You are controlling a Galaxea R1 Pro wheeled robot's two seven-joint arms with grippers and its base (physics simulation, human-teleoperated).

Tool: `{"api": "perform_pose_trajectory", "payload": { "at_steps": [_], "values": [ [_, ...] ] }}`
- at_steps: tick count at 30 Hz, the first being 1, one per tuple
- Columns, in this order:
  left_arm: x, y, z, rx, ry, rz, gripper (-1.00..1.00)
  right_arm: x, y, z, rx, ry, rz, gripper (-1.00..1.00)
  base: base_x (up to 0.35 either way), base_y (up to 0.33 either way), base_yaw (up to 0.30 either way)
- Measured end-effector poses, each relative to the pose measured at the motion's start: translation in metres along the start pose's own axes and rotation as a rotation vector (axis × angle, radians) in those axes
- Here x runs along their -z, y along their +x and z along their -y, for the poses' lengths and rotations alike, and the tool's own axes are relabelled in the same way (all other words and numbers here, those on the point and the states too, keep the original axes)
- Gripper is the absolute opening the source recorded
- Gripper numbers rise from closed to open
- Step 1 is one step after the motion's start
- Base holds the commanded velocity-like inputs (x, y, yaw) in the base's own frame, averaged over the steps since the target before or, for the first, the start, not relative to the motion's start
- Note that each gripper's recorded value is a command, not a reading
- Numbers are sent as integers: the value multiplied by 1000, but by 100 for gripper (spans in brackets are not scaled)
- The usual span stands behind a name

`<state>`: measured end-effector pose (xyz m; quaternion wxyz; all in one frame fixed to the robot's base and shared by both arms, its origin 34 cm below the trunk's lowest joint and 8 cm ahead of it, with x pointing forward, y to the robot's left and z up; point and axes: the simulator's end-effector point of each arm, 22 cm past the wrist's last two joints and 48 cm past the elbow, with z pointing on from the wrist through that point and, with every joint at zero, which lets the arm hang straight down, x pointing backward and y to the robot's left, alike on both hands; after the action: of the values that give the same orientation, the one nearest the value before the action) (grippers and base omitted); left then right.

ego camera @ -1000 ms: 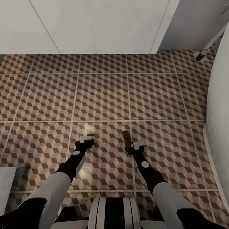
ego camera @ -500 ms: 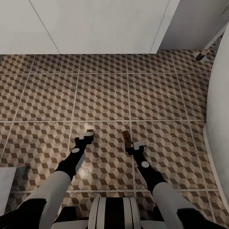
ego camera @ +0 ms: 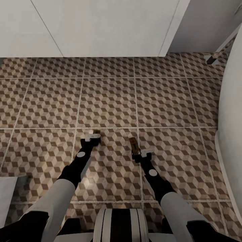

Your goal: Take the four mousetraps from the cabinet in the bathroom and place them on the bathroom floor. Make sure all four end up on the same floor surface, and ensure that at least two of them are either under or directly next to the same bathroom sink.

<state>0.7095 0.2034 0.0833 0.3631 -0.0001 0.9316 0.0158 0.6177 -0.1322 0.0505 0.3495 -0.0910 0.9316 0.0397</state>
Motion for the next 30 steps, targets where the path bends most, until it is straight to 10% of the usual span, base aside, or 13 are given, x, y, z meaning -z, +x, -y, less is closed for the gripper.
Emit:
{"api": "perform_pose_trajectory", "payload": {
  "at_steps": [4,8,17,30],
  "values": [
    [-1,-14,-1,1,-3,-7,-100,-5,-22,9,5,22,13,-100,0,0,0],
    [2,1,-2,-13,-6,-147,-100,-10,-47,28,13,59,-30,-100,0,0,0],
    [10,-32,-9,-27,-20,-274,-100,-8,-108,48,34,104,-50,-100,0,0,0],
    [-34,-116,-14,-82,-59,-363,-100,-43,-229,64,92,125,-66,-100,0,0,0]
  ]
}}
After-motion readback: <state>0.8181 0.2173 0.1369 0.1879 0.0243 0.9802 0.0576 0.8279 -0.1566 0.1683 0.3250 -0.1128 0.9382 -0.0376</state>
